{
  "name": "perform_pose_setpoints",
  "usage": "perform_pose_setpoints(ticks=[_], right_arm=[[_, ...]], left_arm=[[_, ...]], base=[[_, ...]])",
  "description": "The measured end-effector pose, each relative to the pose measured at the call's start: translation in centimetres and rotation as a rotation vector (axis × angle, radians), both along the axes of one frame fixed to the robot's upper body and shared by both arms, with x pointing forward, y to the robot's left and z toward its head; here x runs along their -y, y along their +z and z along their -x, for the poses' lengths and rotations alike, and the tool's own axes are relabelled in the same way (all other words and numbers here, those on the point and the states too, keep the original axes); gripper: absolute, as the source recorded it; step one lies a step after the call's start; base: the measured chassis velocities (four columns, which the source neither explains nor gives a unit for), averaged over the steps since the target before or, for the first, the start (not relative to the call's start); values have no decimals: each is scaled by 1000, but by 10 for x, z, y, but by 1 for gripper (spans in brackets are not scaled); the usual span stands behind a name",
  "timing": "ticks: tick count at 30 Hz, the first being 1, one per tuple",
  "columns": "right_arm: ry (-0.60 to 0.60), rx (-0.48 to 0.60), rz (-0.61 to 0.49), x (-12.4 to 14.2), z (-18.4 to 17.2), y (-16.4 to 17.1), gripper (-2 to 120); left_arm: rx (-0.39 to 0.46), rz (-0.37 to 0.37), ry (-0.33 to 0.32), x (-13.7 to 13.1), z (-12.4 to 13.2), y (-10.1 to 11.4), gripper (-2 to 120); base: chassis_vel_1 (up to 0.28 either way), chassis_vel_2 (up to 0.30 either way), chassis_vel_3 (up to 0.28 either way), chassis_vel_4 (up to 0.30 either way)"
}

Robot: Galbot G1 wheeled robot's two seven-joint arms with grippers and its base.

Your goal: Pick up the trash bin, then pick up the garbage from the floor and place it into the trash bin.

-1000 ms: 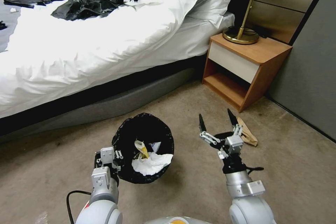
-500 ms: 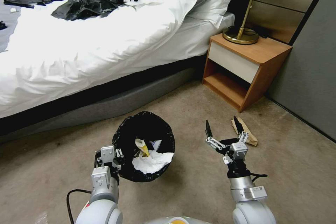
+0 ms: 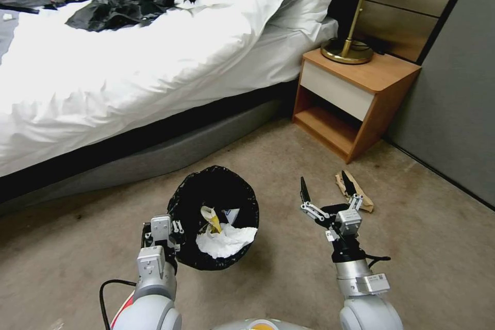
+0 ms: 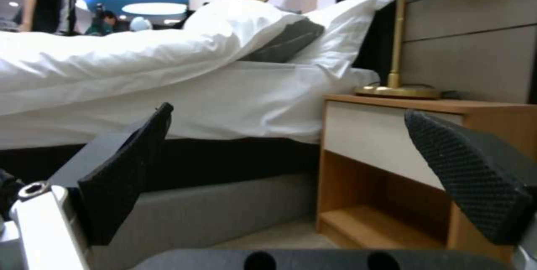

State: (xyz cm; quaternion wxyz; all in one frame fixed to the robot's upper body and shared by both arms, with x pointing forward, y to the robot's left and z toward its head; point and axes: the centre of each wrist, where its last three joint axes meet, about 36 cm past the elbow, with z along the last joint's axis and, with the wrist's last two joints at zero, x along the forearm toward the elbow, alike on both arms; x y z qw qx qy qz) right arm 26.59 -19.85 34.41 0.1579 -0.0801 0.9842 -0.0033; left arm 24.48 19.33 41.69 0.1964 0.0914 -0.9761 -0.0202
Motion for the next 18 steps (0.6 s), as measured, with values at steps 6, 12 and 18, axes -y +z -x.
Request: perform_pose_setpoints(ticks=[6, 12, 18], right_arm=[[1, 3, 2, 0, -1, 1, 100], [5, 5, 1, -1, -2, 2, 100], [10, 4, 2, -2, -2, 1, 100]], left_arm=[[-1, 0, 0, 0, 0, 0, 1], [0, 2, 2, 0, 0, 0, 1], [3, 5, 4, 1, -1, 0, 1]], base=[[-85, -77, -68, -84], [-111, -103, -109, -109], [-112, -124, -119, -117]])
